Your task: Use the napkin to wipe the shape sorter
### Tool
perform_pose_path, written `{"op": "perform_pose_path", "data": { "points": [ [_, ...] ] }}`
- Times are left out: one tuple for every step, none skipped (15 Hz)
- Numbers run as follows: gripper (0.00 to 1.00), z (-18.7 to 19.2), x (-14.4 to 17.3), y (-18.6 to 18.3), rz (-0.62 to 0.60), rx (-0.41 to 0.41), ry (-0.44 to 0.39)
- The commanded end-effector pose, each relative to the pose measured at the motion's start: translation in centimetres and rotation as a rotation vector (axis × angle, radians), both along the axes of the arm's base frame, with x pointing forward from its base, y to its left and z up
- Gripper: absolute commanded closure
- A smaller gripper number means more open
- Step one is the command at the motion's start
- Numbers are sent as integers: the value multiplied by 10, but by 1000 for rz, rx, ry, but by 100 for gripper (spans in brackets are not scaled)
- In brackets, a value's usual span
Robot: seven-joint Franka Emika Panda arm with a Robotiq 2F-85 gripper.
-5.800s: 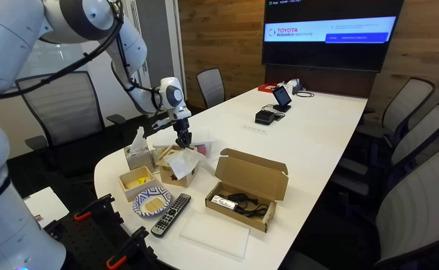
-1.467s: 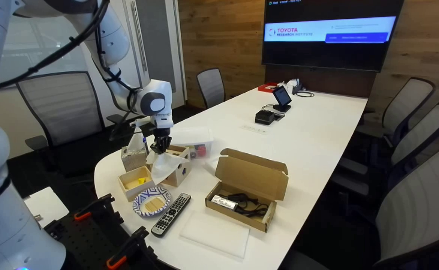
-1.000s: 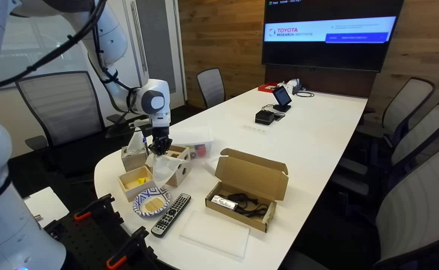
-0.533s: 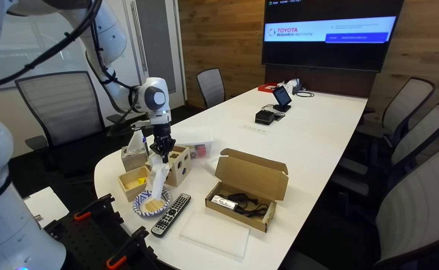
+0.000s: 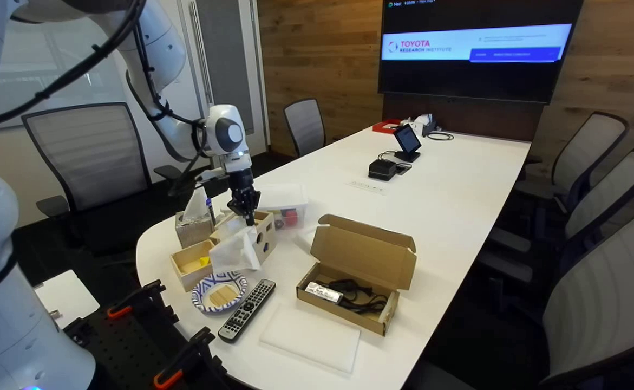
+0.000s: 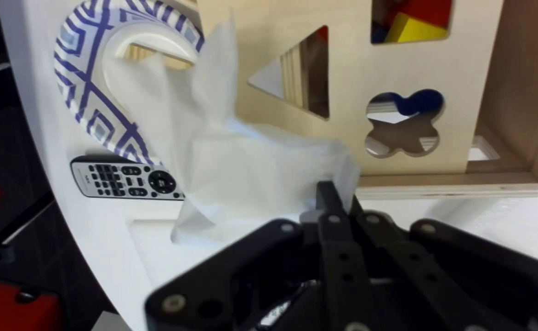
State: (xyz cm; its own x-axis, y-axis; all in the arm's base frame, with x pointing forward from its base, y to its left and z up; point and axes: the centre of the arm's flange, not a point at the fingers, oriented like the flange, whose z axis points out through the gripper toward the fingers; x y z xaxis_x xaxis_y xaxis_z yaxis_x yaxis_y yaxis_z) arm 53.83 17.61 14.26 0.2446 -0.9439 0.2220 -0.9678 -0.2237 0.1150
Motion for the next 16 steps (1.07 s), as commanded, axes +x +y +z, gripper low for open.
{"op": "perform_pose_path", "data": {
  "points": [
    [100, 11, 13, 2, 138, 75, -87],
    [100, 14, 16, 4, 186, 103, -112],
    [100, 18, 20, 6, 236, 125, -136],
    [100, 23, 23, 8, 285, 145, -158],
    [100, 27, 27, 11, 335, 158, -176],
    [100, 32, 30, 15, 394, 170, -198],
    [100, 36, 33, 20, 450, 180, -214],
    [100, 39, 37, 25, 506, 190, -229],
    [100, 44, 42, 33, 564, 199, -242],
    [100, 47, 46, 40, 622, 211, -250],
    [100, 50, 49, 49, 680, 222, -260],
    [100, 53, 51, 57, 736, 235, -267],
    [100, 57, 53, 68, 793, 252, -273],
    [100, 58, 54, 79, 848, 272, -273],
    [100, 61, 55, 90, 902, 294, -266],
    [100, 59, 56, 103, 956, 318, -263]
  ]
}}
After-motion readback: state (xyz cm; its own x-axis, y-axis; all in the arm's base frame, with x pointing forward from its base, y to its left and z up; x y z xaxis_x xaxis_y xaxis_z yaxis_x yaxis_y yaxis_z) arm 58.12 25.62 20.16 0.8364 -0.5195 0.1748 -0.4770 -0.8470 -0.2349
